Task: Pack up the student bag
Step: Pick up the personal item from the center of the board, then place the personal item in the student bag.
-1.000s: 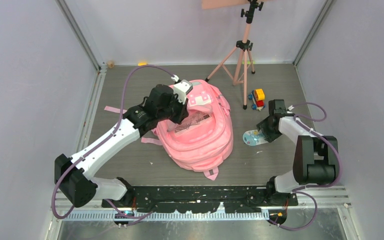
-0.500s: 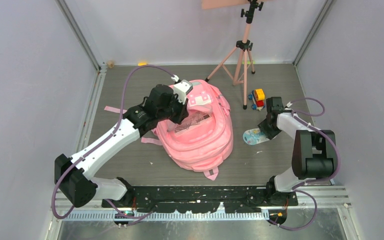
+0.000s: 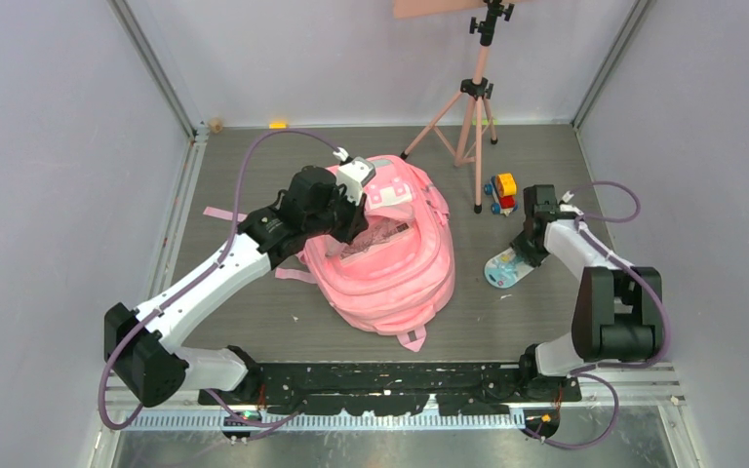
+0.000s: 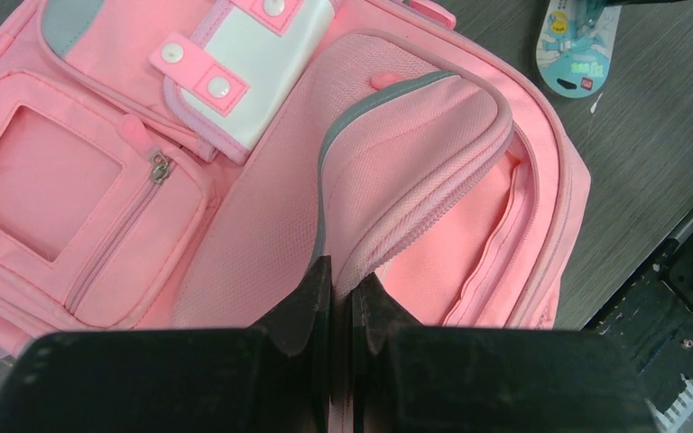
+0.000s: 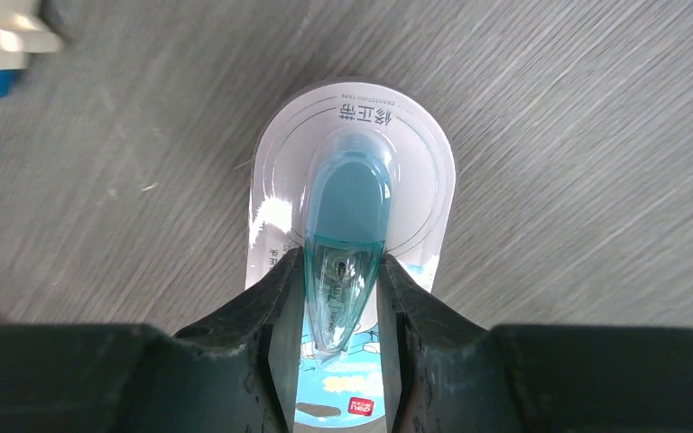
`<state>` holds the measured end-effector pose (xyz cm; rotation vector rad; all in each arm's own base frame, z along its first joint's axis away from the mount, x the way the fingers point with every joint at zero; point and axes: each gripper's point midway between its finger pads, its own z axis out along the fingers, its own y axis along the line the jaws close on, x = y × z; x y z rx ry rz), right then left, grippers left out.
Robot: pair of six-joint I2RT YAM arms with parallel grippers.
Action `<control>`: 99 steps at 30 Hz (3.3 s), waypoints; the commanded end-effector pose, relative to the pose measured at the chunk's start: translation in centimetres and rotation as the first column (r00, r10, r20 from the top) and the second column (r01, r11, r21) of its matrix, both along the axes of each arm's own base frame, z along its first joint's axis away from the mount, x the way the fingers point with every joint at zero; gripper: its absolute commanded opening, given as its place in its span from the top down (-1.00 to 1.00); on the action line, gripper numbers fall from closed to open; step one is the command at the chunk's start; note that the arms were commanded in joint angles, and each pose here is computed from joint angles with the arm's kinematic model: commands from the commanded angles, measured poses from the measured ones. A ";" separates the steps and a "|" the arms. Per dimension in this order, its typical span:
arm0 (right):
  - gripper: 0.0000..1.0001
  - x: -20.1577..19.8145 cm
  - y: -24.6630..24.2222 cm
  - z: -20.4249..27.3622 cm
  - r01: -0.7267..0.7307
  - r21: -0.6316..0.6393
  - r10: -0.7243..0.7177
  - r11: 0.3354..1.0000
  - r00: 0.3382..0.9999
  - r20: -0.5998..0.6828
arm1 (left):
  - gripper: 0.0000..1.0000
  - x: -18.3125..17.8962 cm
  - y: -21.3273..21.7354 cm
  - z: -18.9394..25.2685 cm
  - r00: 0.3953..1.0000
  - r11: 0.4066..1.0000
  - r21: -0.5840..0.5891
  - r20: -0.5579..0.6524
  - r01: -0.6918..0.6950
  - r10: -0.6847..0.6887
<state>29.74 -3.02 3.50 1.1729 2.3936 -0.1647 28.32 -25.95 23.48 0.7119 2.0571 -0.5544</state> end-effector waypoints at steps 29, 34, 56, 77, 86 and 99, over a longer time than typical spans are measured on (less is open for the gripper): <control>0.99 -8.8 27.6 20.1 -0.774 0.356 0.709 0.524 0.628 0.320 | 1.00 0.2 -1.8 4.2 0.997 0.986 -0.163 0.065 0.047 -0.037; 0.99 -8.7 31.9 18.7 -0.776 0.382 0.705 0.502 0.623 0.339 | 1.00 -0.1 -2.2 4.3 0.997 0.982 -0.180 0.056 0.062 -0.053; 0.99 3.6 31.0 16.7 -0.406 0.225 0.225 0.886 0.799 0.558 | 1.00 -0.5 -2.6 4.7 0.996 0.973 -0.213 0.052 0.086 -0.077; -0.04 3.5 28.4 15.6 -0.340 0.077 0.212 0.937 0.732 0.648 | 1.00 -0.1 -2.5 3.8 0.997 0.979 -0.192 0.041 0.067 -0.060; -0.18 0.6 27.4 16.3 -0.437 0.036 0.315 0.899 0.701 0.640 | 1.00 0.1 -2.3 3.8 0.998 0.982 -0.182 0.047 0.054 -0.047; -0.06 1.9 34.6 14.9 -0.649 -0.028 0.495 0.760 0.551 0.671 | 1.00 -0.1 -2.4 4.1 0.996 0.979 -0.187 0.058 0.077 -0.067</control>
